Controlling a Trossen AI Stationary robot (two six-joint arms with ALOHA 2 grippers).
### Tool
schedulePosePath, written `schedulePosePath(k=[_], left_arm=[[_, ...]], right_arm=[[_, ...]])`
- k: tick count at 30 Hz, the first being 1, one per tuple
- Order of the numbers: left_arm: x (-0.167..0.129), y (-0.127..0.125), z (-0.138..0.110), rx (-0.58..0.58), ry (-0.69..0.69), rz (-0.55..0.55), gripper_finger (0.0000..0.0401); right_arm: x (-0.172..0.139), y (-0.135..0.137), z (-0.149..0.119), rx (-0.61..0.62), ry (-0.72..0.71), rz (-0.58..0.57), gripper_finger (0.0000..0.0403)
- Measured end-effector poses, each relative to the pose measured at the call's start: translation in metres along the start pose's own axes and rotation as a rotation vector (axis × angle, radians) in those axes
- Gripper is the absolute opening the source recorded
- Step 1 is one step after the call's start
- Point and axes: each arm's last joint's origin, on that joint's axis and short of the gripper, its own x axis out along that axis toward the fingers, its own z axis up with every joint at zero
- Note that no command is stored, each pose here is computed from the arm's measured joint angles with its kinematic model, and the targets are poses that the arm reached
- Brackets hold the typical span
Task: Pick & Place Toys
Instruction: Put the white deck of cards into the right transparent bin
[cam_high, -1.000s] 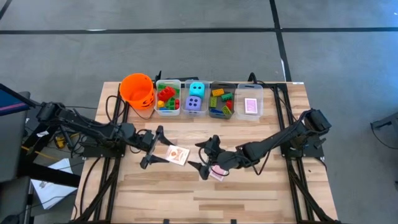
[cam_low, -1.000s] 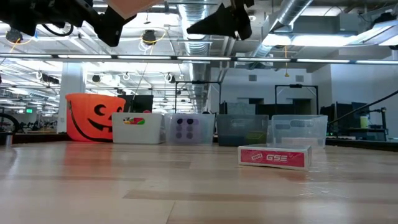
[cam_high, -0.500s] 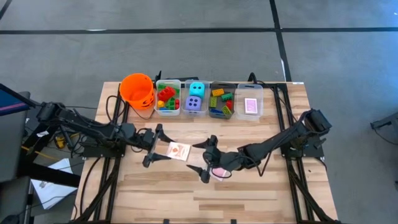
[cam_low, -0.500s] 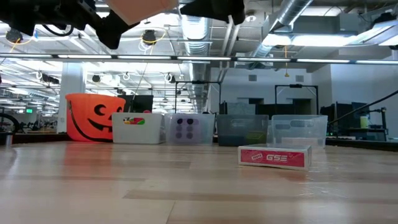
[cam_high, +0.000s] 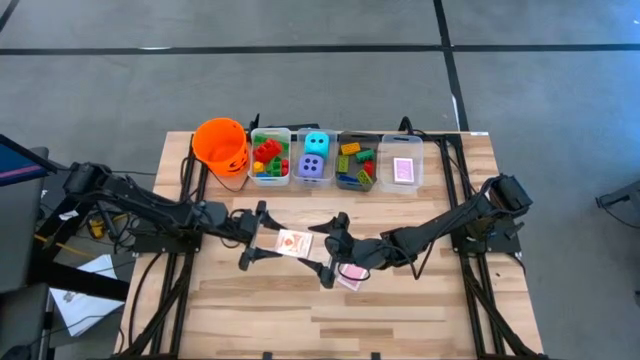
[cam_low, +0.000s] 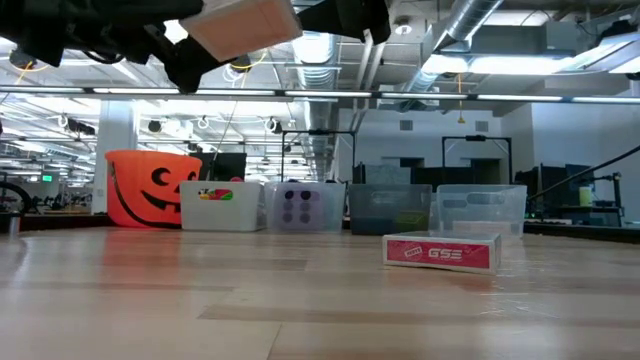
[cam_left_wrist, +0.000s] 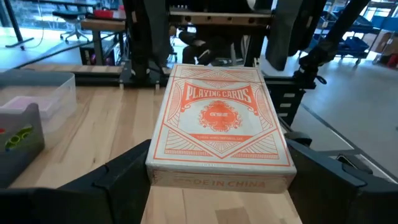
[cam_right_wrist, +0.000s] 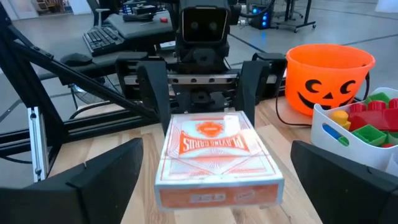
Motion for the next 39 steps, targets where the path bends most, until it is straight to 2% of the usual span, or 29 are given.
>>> schedulePosePath(k=[7,39], left_arm=[[-0.0006,-0.0005,0.0041,0.008,-0.039,-0.007,0.0300],[-0.0008,-0.0008,0.0059,0.005,-0.059,-0.015,0.0300]], right_arm=[[0.0000,0.0000,0.0000,0.008,0.000,0.000,0.0400],[0.0009,-0.0014,0.0004,0.010,-0.001,-0.004,0.0395]])
